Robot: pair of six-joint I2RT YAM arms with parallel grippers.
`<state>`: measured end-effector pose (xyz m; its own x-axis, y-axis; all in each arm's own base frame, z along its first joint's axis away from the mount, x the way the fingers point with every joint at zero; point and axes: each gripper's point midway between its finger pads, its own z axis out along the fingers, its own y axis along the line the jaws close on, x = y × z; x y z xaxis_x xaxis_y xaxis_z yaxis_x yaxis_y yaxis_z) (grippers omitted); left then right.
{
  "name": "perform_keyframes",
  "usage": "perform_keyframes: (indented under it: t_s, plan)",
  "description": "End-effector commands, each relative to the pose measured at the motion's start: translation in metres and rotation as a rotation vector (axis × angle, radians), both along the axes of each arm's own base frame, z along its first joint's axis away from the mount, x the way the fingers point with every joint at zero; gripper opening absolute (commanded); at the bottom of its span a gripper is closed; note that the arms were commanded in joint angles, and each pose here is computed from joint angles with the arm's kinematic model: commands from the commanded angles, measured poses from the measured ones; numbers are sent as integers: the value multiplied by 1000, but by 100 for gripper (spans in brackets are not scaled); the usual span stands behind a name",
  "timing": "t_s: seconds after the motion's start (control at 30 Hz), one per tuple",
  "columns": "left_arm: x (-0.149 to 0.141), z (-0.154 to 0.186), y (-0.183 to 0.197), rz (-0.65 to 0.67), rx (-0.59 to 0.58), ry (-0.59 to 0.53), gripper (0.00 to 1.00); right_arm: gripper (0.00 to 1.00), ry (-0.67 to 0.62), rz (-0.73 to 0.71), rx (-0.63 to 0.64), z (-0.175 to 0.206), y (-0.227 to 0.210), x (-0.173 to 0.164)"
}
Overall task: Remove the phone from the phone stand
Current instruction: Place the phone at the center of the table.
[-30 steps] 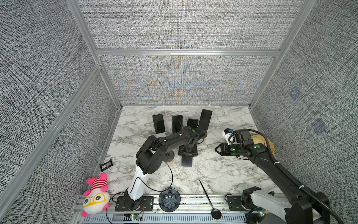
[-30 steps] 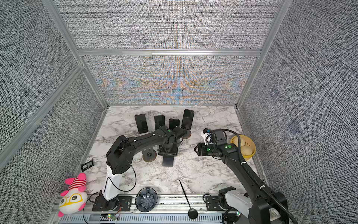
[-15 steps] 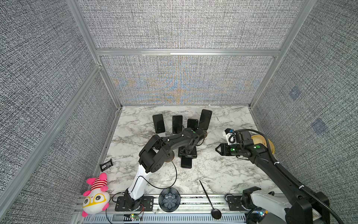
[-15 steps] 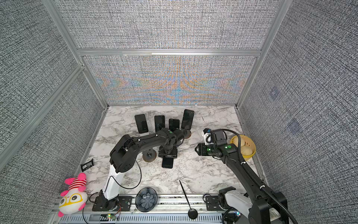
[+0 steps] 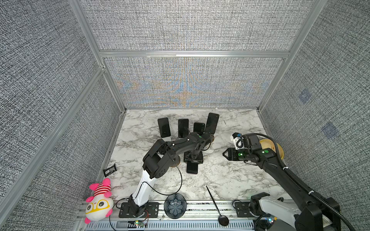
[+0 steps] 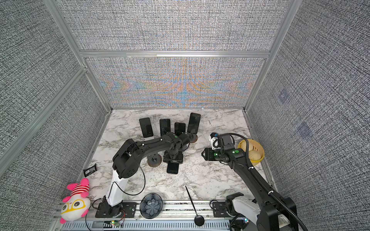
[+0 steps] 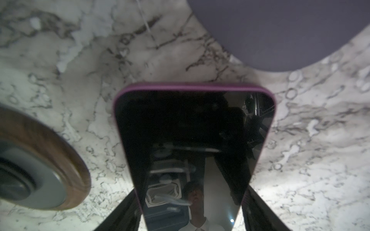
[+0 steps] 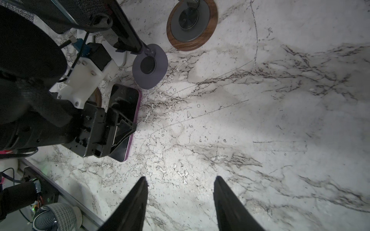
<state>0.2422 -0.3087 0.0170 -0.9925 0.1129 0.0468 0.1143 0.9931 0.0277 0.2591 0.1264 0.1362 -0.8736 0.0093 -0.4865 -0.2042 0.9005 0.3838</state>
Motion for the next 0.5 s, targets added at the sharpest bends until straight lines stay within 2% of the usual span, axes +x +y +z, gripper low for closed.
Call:
perform_keyframes:
  t_s: [0.0, 0.27, 0.47]
  plan:
    - [1, 5, 3, -9, 7, -13, 75, 55, -3, -9, -1, 1, -1, 1]
    - [1, 13, 1, -22, -13, -21, 85, 58, 0, -13, 2, 0, 0, 1]
    - [2, 43, 4, -47, -30, -59, 86, 59, 0, -15, 2, 0, 0, 4]
